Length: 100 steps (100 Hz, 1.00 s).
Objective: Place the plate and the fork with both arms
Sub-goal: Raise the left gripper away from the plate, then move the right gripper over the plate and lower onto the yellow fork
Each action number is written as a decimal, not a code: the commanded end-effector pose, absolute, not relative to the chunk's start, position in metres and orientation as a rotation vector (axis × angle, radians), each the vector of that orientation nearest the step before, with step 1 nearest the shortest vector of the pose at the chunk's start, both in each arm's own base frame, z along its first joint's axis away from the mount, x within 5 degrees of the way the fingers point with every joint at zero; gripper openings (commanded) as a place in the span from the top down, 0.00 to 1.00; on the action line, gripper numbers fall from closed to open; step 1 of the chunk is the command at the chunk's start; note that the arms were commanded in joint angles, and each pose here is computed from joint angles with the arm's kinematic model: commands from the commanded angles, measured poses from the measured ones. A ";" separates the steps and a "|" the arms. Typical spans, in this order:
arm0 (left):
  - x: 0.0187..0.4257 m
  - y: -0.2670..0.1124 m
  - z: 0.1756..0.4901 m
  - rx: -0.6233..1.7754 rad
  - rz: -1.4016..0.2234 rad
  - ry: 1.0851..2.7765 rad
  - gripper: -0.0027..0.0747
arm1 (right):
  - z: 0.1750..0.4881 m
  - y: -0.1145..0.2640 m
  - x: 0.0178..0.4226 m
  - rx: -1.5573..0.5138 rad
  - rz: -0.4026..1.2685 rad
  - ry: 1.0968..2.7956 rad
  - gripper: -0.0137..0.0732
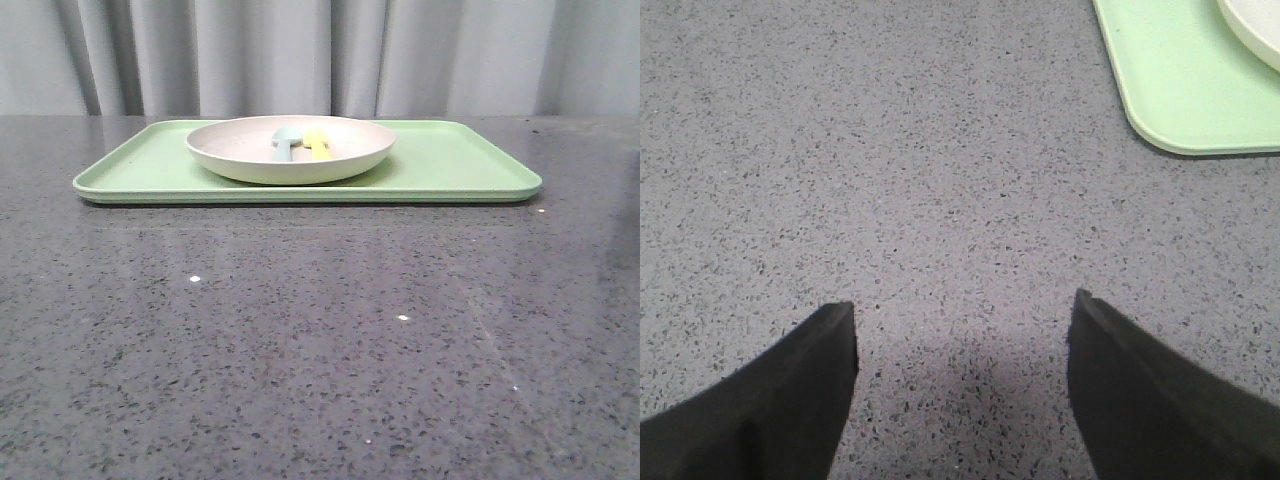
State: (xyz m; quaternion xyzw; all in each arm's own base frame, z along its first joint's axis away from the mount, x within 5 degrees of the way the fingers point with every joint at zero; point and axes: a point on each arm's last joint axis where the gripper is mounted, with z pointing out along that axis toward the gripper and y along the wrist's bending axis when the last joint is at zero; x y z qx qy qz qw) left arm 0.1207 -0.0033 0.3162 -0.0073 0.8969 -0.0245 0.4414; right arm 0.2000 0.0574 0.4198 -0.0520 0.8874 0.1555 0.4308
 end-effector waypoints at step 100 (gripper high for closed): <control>0.124 -0.003 0.329 -0.038 -0.074 2.136 0.40 | 0.387 0.224 0.377 -0.210 0.303 2.401 0.47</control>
